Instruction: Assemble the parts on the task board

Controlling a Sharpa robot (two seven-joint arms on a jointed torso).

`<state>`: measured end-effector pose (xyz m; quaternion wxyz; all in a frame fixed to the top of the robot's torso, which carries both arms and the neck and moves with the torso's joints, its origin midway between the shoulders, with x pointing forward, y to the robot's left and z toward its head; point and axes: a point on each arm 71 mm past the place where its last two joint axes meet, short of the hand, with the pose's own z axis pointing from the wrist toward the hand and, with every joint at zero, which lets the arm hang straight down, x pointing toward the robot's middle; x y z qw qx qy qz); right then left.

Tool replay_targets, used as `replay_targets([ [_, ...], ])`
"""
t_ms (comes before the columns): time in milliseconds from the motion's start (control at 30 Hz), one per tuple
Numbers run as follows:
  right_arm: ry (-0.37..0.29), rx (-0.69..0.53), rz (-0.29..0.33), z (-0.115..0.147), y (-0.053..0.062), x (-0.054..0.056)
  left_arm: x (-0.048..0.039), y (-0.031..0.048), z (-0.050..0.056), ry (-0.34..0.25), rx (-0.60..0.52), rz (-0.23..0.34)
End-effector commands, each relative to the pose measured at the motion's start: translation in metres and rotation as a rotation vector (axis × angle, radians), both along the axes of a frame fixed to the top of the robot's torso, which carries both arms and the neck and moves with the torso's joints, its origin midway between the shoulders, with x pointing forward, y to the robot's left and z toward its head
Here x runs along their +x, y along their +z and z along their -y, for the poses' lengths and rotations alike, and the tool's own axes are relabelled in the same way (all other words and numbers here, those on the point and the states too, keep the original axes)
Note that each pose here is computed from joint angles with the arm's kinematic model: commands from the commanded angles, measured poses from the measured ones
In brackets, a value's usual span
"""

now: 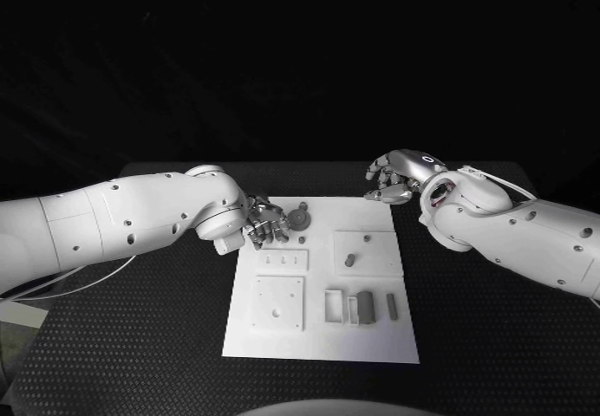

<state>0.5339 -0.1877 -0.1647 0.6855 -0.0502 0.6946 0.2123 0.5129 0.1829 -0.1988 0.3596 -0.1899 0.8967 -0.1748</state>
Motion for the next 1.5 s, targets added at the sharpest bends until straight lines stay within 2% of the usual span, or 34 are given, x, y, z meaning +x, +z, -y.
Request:
replay_targets([
  [33, 0.007, 0.004, 0.003, -0.001, 0.001, 0.0, 0.0004, -0.0067, 0.001, -0.045, 0.09, 0.035],
  [200, 0.005, 0.004, 0.003, 0.0, 0.001, 0.0, 0.0003, -0.0166, 0.001, -0.05, 0.115, 0.042],
  [400, 0.003, 0.005, 0.006, 0.001, 0.002, 0.001, -0.004, -0.0294, 0.003, -0.043, 0.119, 0.015],
  [600, 0.001, 0.005, 0.005, 0.002, 0.003, 0.001, -0.0039, -0.031, 0.001, -0.031, 0.116, 0.028],
  [800, 0.003, 0.005, 0.003, 0.001, 0.003, 0.001, -0.0077, -0.0318, 0.006, -0.057, 0.117, 0.013],
  [1033, 0.002, 0.002, -0.001, 0.002, 0.002, 0.001, -0.0108, -0.0327, 0.003, -0.055, 0.115, 0.006],
  [1500, 0.002, -0.003, -0.007, 0.001, 0.001, 0.002, -0.0152, -0.0337, 0.004, -0.055, 0.11, 0.002],
])
